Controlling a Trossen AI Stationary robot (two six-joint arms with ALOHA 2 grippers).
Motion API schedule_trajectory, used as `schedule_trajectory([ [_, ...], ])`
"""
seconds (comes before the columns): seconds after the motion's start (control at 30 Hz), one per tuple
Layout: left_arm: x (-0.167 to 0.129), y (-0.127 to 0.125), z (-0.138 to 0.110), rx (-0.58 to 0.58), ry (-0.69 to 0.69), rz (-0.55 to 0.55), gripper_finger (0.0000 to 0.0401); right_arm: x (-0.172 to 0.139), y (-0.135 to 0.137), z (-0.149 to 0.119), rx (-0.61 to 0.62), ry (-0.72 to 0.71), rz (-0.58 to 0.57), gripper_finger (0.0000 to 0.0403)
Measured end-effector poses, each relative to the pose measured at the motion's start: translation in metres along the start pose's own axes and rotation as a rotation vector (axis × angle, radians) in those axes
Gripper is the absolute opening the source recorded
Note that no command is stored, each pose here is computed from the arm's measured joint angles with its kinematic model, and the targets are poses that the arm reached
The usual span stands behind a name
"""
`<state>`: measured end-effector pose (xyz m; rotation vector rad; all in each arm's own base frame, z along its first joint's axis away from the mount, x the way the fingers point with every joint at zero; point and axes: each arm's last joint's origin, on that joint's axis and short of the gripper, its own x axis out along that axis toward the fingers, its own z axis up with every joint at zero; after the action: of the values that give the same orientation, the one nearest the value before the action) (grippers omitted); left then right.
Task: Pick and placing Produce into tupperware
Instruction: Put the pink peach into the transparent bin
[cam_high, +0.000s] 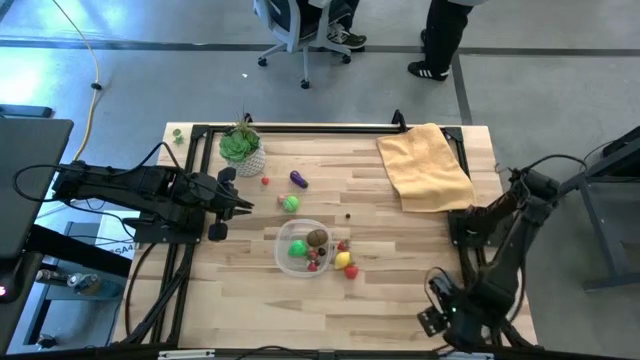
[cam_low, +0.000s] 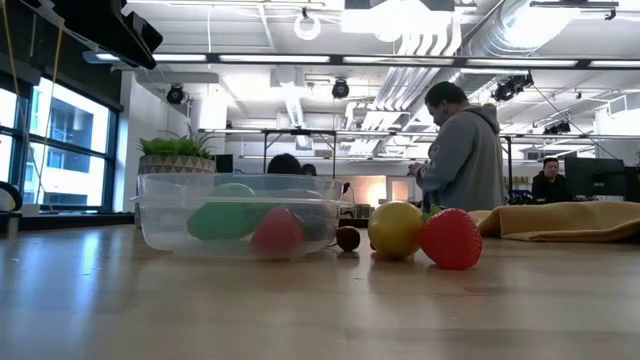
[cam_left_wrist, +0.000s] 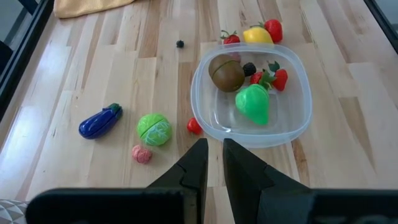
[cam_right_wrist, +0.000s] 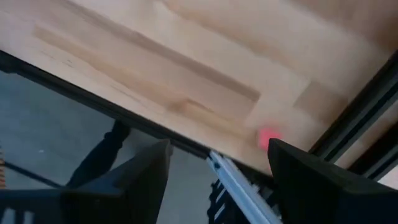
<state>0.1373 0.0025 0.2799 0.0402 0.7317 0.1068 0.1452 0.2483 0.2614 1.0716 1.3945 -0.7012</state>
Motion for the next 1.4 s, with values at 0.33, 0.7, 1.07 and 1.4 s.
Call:
schedule_trajectory([
  [0.33, 0.000, 0.000, 0.000, 0.000, 0.000, 0.000, 0.0040, 0.044, -0.023, -0.009, 0.017, 0.064, 0.000, 0.0259],
  [0.7, 0.000, 0.000, 0.000, 0.000, 0.000, 0.000, 0.0040, 0.054, -0.027, -0.010, -0.392, 0.162, -0.017, 0.0259],
  [1.07, 0.000, 0.000, 0.000, 0.000, 0.000, 0.000, 0.0040, 0.054, -0.028, -0.010, -0.780, 0.172, 0.007, 0.0259],
  [1.4, 0.000, 0.000, 0.000, 0.000, 0.000, 0.000, 0.0040, 0.066, -0.037, -0.020, -1.159, 0.132, -0.018, 0.0259],
])
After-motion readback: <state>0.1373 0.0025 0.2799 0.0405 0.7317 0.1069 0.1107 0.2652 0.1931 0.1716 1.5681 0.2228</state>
